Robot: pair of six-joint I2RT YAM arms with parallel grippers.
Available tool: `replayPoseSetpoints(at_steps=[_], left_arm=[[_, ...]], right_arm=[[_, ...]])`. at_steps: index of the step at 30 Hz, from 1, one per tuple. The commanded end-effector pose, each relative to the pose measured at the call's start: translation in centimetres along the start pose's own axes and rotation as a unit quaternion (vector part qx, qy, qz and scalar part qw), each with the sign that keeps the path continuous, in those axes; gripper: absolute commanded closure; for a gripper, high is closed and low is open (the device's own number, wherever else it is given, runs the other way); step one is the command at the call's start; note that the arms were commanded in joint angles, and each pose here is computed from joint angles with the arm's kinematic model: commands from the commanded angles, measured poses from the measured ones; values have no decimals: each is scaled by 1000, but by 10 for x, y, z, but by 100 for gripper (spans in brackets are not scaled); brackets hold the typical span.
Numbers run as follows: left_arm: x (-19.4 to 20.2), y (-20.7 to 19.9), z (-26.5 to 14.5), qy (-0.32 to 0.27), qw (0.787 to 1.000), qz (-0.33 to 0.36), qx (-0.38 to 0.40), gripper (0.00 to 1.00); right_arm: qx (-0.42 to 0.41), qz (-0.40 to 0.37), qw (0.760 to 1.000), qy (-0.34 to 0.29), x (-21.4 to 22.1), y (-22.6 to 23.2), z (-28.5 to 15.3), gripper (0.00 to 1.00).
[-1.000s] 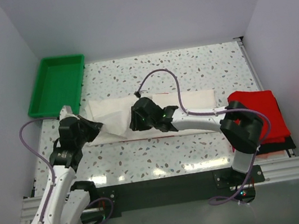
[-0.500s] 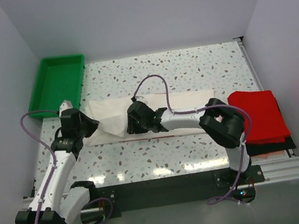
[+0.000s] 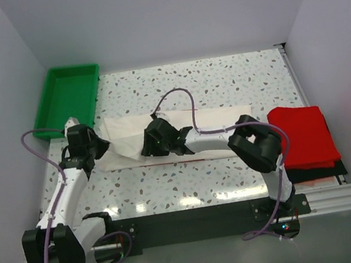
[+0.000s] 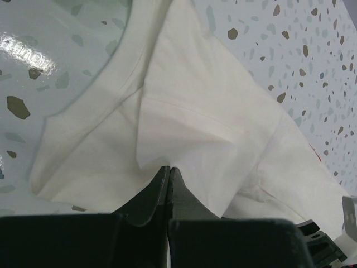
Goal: Fold and stack the t-shirts
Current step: Fold the tshirt
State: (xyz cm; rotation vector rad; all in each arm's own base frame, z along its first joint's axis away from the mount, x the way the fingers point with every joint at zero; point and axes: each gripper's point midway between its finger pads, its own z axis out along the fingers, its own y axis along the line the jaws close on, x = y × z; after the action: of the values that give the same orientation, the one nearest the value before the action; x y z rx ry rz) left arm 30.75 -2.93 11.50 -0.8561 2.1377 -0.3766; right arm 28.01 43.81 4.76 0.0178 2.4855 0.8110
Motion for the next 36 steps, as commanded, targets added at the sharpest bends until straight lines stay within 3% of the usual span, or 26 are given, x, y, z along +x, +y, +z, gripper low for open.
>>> replayPoseSetpoints(at_steps=[1, 20, 24, 28, 36], left_arm=[[-24, -17, 3, -31, 999, 11, 28, 100], [-10, -7, 33, 0, 1000, 6, 6, 100], [-9, -7, 33, 1, 1000, 6, 6, 100], [-10, -8, 33, -1, 1000, 6, 8, 100], [-8, -11, 32, 8, 1000, 7, 18, 100]], right_arm=[[-47, 16, 999, -19, -16, 33, 3, 49], [-25, -1, 1000, 15, 10, 34, 22, 45], [-24, 3, 1000, 15, 9, 34, 23, 49], [-23, 4, 1000, 12, 8, 35, 25, 60], [-13, 2, 1000, 13, 6, 34, 28, 65]])
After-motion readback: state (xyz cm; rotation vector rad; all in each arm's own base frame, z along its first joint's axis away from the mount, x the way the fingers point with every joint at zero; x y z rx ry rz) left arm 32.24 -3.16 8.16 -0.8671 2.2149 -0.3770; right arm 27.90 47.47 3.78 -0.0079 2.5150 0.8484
